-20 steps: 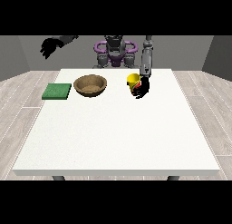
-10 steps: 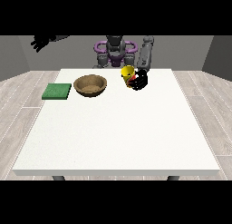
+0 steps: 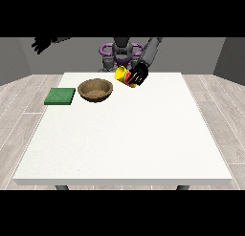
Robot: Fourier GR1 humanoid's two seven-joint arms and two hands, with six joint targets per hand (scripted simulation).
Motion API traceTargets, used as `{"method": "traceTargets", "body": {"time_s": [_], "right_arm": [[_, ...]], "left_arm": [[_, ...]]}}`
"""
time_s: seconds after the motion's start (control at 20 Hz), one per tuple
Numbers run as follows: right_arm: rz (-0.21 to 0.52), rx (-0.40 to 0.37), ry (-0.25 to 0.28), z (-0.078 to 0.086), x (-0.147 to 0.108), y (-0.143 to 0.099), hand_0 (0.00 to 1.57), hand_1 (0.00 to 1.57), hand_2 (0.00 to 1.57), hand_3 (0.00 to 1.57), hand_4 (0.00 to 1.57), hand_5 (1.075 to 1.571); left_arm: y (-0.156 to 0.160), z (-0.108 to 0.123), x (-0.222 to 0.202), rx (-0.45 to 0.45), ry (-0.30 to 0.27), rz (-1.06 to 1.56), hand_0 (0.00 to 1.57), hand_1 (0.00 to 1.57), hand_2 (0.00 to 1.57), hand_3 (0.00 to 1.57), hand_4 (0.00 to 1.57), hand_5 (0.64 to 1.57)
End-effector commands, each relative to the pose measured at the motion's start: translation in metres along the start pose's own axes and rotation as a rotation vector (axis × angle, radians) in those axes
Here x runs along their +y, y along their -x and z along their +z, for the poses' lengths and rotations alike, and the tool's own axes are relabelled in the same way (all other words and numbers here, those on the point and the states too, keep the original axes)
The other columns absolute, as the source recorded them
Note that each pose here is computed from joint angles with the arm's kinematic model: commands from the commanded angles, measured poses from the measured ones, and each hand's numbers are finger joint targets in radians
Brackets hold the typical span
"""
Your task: Pick the cup and pour the ball into the bowl, then pick the bowl and place it on the pad
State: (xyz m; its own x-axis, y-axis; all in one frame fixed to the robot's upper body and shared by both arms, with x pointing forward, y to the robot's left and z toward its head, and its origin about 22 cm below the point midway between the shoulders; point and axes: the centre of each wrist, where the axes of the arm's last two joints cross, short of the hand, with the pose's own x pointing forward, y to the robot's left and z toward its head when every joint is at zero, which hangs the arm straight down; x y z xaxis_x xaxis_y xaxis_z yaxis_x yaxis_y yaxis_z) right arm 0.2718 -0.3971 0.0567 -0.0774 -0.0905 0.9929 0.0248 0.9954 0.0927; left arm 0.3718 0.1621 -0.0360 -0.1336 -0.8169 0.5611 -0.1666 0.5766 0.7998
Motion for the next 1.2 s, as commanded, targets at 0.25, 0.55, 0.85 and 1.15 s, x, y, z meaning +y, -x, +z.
{"method": "traceTargets", "body": {"time_s": [0.25, 0.55, 0.85, 1.15], "right_arm": [[-0.030, 0.062, 0.018, 0.006, -0.032, 0.013, 0.00, 0.00, 0.00, 0.00, 0.68, 1.559], [-0.028, 0.106, -0.015, -0.011, -0.016, 0.021, 0.00, 0.00, 0.00, 0.13, 0.69, 1.554], [-0.018, 0.070, 0.019, -0.012, -0.013, 0.033, 0.00, 0.00, 0.00, 0.26, 0.69, 1.554], [-0.047, 0.088, -0.069, -0.024, 0.023, 0.051, 0.00, 0.00, 0.00, 0.32, 0.69, 1.553]], "left_arm": [[-0.061, -0.027, -0.012, -0.074, 0.077, -0.393, 1.36, 1.36, 1.57, 1.57, 1.44, 1.545], [-0.105, -0.031, -0.021, -0.072, 0.089, -0.639, 1.35, 1.35, 1.57, 1.57, 1.36, 1.563], [-0.140, -0.050, -0.010, -0.202, 0.022, -0.956, 1.40, 1.40, 1.57, 1.57, 1.04, 1.571], [-0.150, -0.015, -0.028, -0.184, 0.127, -1.065, 0.25, 0.25, 1.23, 1.56, 1.08, 1.570]]}}
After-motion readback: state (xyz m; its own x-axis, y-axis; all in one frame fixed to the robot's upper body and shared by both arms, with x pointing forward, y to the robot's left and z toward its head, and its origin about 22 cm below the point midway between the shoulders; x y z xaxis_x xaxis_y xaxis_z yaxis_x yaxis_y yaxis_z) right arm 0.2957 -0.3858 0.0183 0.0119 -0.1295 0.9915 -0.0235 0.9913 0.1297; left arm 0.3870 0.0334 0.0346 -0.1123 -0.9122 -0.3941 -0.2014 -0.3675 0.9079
